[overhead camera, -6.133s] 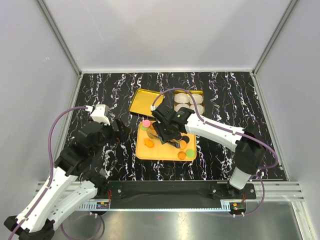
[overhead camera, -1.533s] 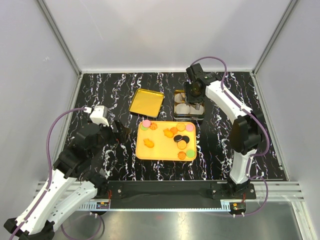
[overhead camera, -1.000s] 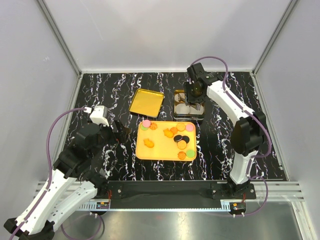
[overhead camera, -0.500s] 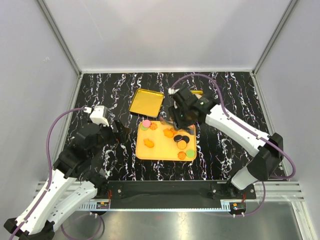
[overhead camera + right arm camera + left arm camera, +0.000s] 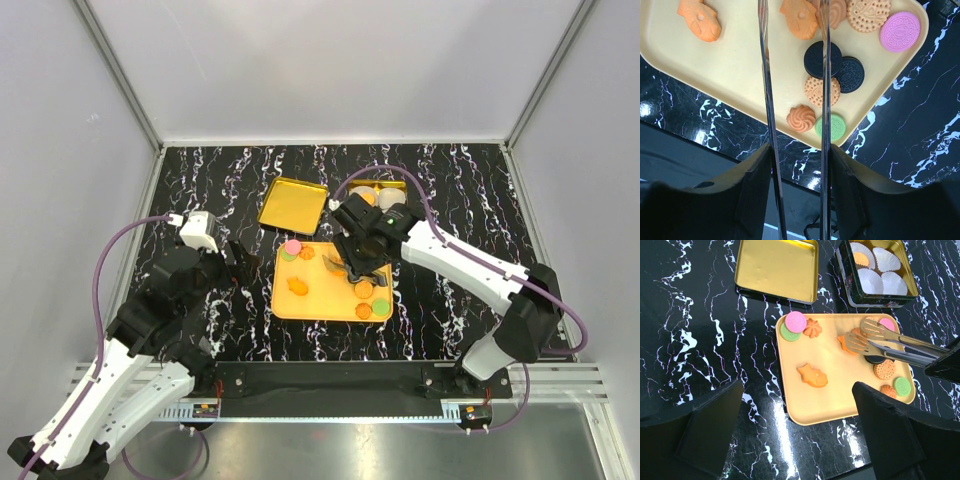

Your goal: Pack the cookies

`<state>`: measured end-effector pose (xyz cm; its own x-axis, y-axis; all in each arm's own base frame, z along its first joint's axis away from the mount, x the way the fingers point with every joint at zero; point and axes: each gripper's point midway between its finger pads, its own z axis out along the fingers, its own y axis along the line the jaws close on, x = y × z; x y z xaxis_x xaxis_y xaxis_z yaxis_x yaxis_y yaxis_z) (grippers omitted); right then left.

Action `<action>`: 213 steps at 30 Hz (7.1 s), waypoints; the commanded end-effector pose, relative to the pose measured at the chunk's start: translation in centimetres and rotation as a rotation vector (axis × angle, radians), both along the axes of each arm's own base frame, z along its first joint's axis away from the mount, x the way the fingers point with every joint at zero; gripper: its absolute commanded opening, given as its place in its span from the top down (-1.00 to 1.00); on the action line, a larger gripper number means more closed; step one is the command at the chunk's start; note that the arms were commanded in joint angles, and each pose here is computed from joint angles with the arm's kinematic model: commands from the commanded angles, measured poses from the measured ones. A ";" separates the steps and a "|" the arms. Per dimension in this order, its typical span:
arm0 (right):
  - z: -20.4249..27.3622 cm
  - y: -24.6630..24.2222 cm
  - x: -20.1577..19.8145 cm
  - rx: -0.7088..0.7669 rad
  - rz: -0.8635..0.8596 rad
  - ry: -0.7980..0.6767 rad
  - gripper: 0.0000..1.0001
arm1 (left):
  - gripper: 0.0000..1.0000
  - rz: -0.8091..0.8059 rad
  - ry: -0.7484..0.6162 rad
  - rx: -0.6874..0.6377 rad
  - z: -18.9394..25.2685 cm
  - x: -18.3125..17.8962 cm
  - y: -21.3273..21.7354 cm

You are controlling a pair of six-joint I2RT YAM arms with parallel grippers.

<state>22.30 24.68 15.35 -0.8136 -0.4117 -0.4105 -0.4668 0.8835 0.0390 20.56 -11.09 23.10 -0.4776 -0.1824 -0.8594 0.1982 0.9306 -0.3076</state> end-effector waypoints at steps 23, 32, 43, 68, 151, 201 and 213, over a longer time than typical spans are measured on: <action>-1.5 1.1 -1.3 -0.053 0.052 0.025 -0.04 | -0.98 0.001 -0.029 -0.013 0.6 0.3 -0.2; -0.6 1.8 -1.4 -0.054 0.058 0.007 -0.04 | -0.98 -0.001 -0.032 -0.016 0.8 0.3 -0.2; -2.0 1.7 -1.7 -0.104 0.077 0.021 -0.07 | -0.98 -0.003 -0.033 -0.015 0.8 0.3 -0.2; 0.5 1.6 -0.4 -0.005 0.066 -0.008 0.21 | -0.98 -0.006 -0.032 -0.016 0.7 0.2 -0.2; 6.6 -8.4 13.3 0.144 -0.334 -0.168 0.03 | -0.98 -0.013 -0.023 -0.008 0.5 0.4 -0.5; -1.1 -3.1 -3.1 -0.034 -0.078 0.013 -0.10 | -0.98 -0.013 -0.023 -0.012 0.5 0.4 -0.5; -1.5 -3.3 -3.2 -0.062 -0.068 0.022 -0.07 | -0.98 -0.019 -0.026 -0.013 0.6 0.4 -0.6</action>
<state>18.92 20.96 13.75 -0.8615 -0.3641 -0.3540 -0.3885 0.9215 -0.0023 20.63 -11.16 22.94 -0.4834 -0.1780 -0.8571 0.1974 0.9317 -0.3049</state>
